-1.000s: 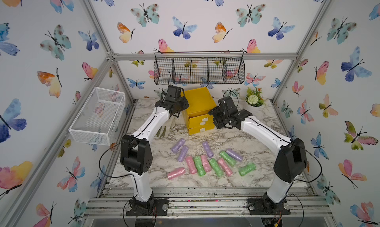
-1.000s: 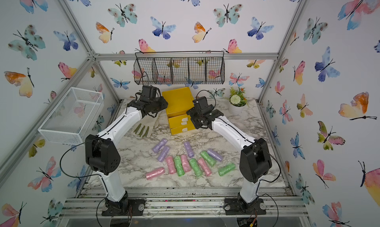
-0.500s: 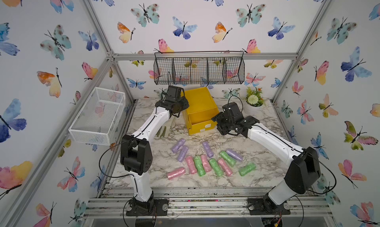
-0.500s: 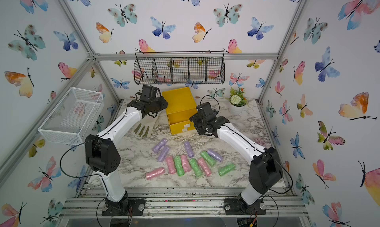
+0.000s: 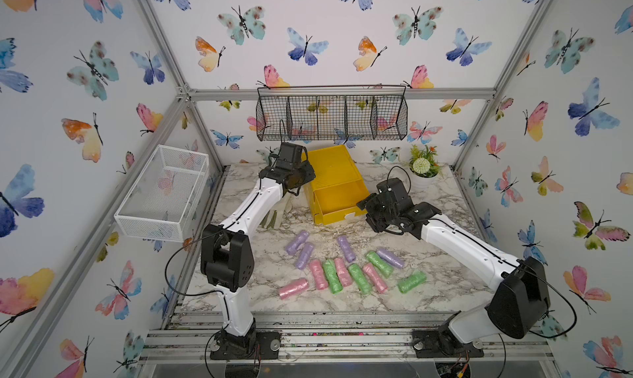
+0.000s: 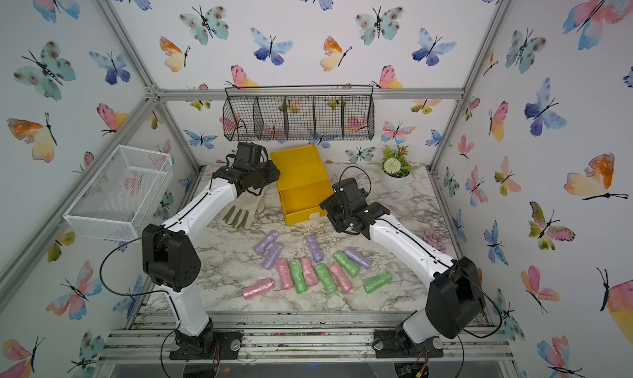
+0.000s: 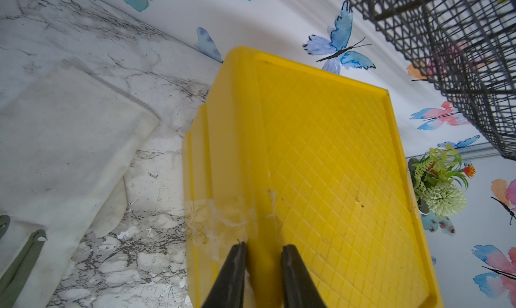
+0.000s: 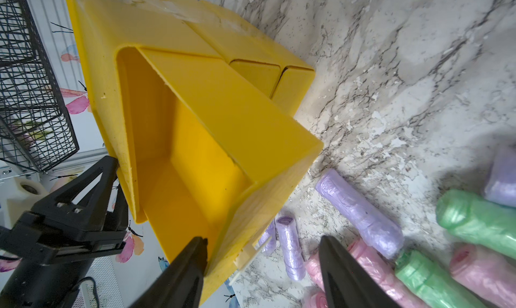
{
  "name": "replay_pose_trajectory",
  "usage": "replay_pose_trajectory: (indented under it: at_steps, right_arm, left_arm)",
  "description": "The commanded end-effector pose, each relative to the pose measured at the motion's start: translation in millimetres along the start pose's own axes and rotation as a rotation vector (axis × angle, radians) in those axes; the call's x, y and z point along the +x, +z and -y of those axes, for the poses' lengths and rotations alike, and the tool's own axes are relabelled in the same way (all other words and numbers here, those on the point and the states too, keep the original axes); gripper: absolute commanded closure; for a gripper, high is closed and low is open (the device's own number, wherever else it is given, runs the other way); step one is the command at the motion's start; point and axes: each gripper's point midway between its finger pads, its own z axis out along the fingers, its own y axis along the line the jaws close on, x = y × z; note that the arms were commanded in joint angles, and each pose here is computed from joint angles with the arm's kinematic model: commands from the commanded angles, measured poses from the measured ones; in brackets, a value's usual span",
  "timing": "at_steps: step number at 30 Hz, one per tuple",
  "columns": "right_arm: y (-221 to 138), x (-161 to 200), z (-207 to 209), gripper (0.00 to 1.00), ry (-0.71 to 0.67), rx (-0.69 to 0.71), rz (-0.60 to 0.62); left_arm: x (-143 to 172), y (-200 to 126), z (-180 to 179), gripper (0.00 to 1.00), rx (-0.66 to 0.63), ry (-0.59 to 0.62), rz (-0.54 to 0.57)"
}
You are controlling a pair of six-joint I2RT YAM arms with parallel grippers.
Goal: Sort the rolls of trash bags by color and place them into the drawer
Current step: Open the drawer in the storage box.
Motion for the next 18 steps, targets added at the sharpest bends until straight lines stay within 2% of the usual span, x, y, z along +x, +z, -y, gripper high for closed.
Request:
replay_pose_trajectory:
  at_steps: [1, 18]
  right_arm:
    - [-7, 0, 28, 0.32, -0.022, 0.096, 0.015]
    - [-17, 1, 30, 0.32, -0.023, 0.084, 0.019]
  left_arm:
    - [69, 30, -35, 0.76, -0.11, 0.003, -0.219]
    - [70, 30, -35, 0.76, -0.108, 0.004, -0.219]
